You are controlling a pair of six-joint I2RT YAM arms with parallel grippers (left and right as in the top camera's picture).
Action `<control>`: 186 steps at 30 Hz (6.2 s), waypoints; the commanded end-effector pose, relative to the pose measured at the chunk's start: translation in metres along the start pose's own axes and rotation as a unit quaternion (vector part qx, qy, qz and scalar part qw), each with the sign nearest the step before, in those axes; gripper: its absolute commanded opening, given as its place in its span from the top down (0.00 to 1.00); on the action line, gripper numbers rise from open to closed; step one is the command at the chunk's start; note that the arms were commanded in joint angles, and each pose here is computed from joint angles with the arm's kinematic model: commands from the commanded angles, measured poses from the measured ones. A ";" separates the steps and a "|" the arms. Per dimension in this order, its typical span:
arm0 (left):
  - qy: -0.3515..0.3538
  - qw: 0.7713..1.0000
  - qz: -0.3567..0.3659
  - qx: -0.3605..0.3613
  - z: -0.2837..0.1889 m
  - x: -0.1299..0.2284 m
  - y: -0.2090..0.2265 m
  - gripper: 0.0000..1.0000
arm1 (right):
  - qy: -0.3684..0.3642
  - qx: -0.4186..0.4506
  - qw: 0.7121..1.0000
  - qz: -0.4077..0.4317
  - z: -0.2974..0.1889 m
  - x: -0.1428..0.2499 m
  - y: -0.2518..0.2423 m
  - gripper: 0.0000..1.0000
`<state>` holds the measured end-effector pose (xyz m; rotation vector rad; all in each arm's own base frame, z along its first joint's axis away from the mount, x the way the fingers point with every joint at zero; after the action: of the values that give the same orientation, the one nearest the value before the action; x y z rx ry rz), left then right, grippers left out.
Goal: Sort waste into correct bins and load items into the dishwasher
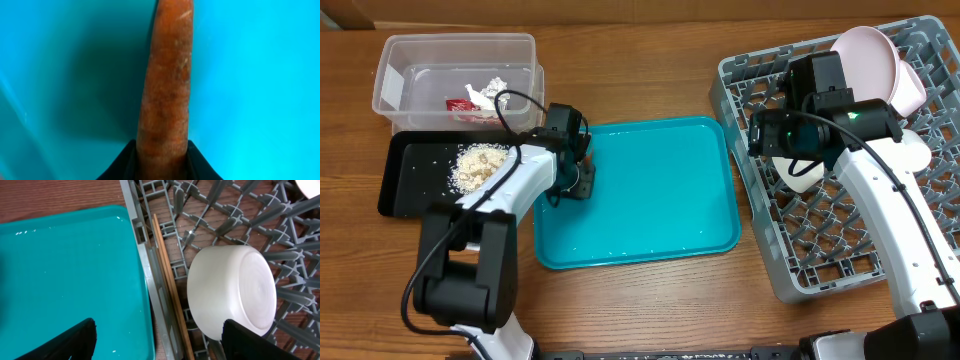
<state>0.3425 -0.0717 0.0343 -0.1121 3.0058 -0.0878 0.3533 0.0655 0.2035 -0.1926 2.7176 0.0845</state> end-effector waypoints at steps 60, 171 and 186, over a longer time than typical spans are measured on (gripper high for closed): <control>-0.101 0.799 -0.579 -0.124 -0.036 -0.014 0.267 0.95 | -0.002 -0.003 1.000 -0.005 -0.003 -0.002 0.000 0.18; -0.030 0.975 -0.220 0.000 -0.186 0.005 0.086 0.00 | 0.009 -0.002 0.982 0.188 -0.035 0.018 -0.112 0.00; -0.272 0.944 -0.176 0.070 -0.228 0.077 0.076 0.00 | -0.203 0.084 0.962 0.162 -0.104 0.065 -0.104 0.00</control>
<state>0.2543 0.0177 0.2335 -0.6345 2.5460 -0.1959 0.2968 -0.0525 0.2587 0.3021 2.4141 0.0759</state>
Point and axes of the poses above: each gripper's point midway between its finger pads, its own z axis out along the fingers, its own y axis along the line the jaws close on, x = y × z, the point moved 2 cm from there along -z, back along the fingers, and after that the axes turned 11 degrees about -z, right-handed, at the moved point
